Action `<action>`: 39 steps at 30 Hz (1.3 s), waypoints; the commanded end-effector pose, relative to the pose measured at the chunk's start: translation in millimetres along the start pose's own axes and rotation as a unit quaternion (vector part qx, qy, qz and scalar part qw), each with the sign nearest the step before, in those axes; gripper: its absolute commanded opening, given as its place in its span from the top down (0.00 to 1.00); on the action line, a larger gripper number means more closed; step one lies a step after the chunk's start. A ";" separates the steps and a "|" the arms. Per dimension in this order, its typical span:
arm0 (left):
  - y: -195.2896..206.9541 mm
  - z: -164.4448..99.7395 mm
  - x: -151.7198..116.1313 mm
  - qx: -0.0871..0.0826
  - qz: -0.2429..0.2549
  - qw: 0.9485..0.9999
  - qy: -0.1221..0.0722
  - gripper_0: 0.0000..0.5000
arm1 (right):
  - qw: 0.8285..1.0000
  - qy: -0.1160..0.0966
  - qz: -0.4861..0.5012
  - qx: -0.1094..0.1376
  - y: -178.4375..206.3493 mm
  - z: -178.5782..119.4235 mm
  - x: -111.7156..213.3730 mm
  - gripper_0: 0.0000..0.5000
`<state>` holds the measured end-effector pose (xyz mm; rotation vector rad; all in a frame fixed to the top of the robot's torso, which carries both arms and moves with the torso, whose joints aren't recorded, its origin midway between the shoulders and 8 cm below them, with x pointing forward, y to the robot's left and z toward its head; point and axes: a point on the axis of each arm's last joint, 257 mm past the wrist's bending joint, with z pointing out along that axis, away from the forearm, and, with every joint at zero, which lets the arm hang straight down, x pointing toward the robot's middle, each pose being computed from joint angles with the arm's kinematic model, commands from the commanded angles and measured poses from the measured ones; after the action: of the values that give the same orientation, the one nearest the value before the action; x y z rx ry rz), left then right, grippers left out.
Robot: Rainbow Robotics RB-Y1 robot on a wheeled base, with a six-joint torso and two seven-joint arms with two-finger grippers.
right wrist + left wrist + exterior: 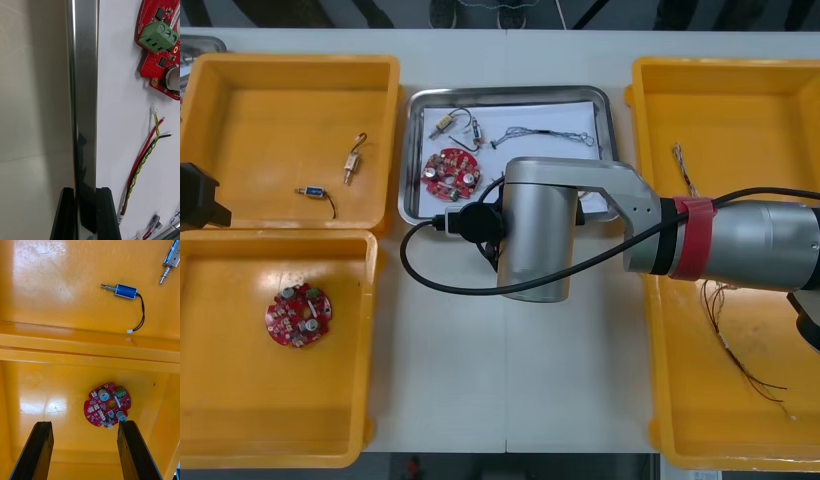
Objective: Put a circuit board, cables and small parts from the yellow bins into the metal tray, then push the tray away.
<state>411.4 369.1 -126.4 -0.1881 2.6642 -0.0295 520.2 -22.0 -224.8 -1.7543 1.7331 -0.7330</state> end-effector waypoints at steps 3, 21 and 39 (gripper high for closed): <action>16.3 -11.0 -1.1 -0.017 0.040 0.999 -0.007 0.00 | 0.999 -0.001 -0.024 0.039 -45.2 -2.8 -5.0 1.00; 16.3 -11.0 -1.1 -0.017 0.040 0.999 -0.007 0.00 | 0.998 -0.020 0.000 0.062 -92.6 23.8 -14.7 1.00; 16.3 -11.0 -1.1 -0.017 0.040 0.999 -0.007 0.00 | 0.997 -0.022 0.008 0.080 -126.1 31.8 -13.2 1.00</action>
<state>411.4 369.1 -126.4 -0.1881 2.6642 -0.0295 617.8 -33.0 -197.7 -1.6426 1.6979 -0.7825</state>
